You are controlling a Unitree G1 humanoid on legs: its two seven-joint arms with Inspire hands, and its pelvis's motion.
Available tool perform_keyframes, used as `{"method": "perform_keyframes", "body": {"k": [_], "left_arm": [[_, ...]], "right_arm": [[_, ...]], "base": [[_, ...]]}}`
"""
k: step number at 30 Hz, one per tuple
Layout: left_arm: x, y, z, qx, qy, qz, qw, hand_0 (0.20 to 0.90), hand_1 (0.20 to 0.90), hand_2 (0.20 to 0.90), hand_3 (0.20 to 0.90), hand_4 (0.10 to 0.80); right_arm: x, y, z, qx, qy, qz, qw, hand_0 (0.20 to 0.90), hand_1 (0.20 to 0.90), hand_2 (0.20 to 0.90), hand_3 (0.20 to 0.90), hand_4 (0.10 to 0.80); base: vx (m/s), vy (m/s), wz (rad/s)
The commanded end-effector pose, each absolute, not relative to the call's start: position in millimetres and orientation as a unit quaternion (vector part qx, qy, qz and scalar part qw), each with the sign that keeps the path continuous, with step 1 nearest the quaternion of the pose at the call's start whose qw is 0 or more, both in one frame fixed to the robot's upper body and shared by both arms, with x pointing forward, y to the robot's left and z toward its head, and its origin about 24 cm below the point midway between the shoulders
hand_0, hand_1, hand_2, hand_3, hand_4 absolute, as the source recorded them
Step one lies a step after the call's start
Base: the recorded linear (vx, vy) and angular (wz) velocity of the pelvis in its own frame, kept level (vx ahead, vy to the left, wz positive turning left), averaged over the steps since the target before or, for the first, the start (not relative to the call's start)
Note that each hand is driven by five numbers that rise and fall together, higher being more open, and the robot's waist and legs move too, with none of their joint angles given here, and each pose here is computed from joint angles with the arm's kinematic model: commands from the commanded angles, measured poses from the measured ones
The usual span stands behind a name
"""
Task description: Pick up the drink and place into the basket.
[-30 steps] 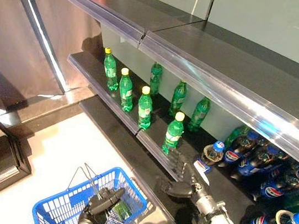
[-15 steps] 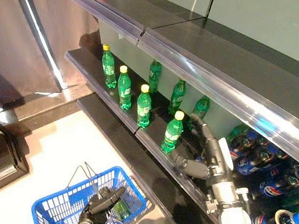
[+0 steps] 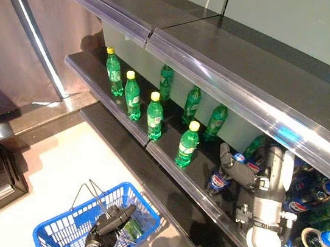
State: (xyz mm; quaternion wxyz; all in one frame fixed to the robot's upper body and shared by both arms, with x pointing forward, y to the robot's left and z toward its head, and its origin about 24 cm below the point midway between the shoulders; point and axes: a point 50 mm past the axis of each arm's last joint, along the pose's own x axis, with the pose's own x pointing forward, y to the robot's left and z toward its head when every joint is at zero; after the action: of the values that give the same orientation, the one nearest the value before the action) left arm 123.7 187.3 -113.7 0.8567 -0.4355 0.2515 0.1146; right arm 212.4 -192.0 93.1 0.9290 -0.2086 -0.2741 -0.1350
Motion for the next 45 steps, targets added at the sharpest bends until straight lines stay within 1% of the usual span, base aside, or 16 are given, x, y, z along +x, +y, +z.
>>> {"method": "perform_keyframes", "body": {"k": [1,8,17,24,30,34,45], "left_arm": [[202.7,187.9,-40.7,-0.432,0.039,-0.005,0.901,0.3,0.3,0.3,0.2,0.1],[198.5,188.5,-42.0,-0.432,0.043,-0.002,0.901,0.3,0.3,0.3,0.2,0.1],[190.4,190.1,-44.1,-0.431,0.054,-0.003,0.901,0.3,0.3,0.3,0.2,0.1],[187.0,188.3,-39.7,-0.433,0.05,-0.024,0.9,0.3,0.3,0.3,0.2,0.1],[184.2,188.9,-37.4,-0.426,0.05,-0.037,0.903,0.3,0.3,0.3,0.2,0.1],[180.3,190.5,-37.9,-0.43,0.05,-0.033,0.901,0.3,0.3,0.3,0.2,0.1],[183.9,189.1,-33.6,-0.428,0.048,-0.041,0.902,0.3,0.3,0.3,0.2,0.1]], "right_arm": [[217.2,-198.1,138.7,-0.187,-0.375,-0.165,0.893,0.9,0.9,0.9,0.9,0.8],[218.2,-200.3,116.0,-0.142,-0.3,-0.142,0.933,0.9,0.9,0.9,0.9,0.8],[216.4,-193.9,94.9,-0.082,-0.236,-0.098,0.963,0.9,0.9,0.9,0.9,0.8],[215.3,-194.0,90.6,-0.085,-0.233,-0.128,0.96,0.9,0.9,0.9,0.9,0.8],[213.4,-196.4,96.5,-0.096,-0.266,-0.187,0.941,0.9,0.9,0.9,0.9,0.8],[210.0,-198.6,98.2,-0.1,-0.274,-0.207,0.934,0.9,0.9,0.9,0.9,0.8],[214.5,-194.4,99.2,-0.086,-0.278,-0.207,0.934,0.9,0.9,0.9,0.9,0.8]], "base": [[0.0,0.0,0.0],[0.005,-0.001,0.0],[0.043,-0.004,0.0],[0.031,-0.01,0.0],[0.005,0.003,-0.01],[0.025,0.021,-0.06],[-0.005,-0.008,-0.02]]}}
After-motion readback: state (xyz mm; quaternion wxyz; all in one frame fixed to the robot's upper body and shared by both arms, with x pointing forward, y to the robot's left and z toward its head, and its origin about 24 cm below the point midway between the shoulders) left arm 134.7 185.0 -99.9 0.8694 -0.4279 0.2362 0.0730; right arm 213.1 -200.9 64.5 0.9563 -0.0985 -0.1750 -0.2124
